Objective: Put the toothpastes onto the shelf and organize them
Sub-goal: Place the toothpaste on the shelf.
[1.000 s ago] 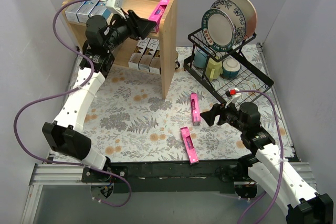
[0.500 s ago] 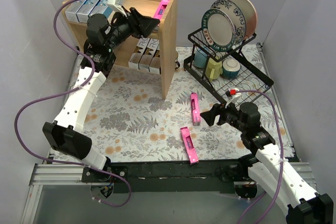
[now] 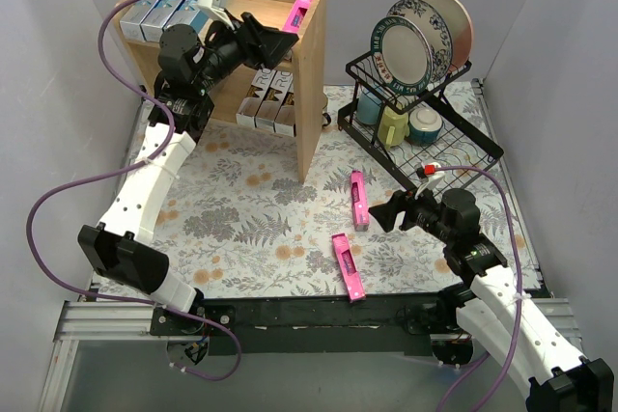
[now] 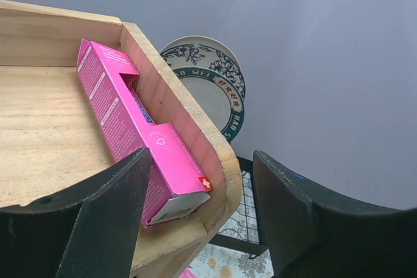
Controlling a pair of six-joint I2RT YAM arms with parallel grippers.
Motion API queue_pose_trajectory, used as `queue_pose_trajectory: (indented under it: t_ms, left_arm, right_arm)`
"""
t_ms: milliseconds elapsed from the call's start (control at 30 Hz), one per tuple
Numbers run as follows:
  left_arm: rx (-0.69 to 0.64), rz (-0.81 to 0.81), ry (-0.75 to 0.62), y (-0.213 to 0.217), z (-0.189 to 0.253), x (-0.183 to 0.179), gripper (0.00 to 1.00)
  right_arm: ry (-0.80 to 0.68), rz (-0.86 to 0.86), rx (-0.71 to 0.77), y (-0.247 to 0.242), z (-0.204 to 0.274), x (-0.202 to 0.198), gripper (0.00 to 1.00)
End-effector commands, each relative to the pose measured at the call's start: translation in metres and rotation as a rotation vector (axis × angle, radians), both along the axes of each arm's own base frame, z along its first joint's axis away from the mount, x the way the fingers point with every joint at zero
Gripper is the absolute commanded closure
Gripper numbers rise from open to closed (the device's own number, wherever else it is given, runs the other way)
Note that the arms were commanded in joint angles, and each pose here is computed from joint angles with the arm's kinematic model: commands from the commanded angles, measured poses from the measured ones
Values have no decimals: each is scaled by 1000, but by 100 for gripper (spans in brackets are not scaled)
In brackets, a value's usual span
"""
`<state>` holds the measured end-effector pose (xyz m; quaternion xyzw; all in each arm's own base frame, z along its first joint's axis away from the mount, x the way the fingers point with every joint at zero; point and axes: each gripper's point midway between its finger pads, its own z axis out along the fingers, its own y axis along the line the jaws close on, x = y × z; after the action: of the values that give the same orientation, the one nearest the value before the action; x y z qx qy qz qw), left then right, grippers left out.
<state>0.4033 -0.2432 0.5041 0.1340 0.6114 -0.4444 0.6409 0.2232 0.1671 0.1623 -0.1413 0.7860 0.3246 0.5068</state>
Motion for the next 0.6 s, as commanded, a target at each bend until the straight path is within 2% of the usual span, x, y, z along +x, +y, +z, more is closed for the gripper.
queue_pose_trajectory:
  t_ms: [0,367,567]
  left_arm:
    - [14,-26,25,-6,-1,-8,37]
    - [3,-55,72,-12,-12,-4,33]
    - [1,-7,81,-6,-17,2,22]
  right_arm:
    - [-57,-12,12,-1,20,5,16]
    - [-61,-18,11,-2,21,6,16]
    - [-63,-14,11,-1,22,6,16]
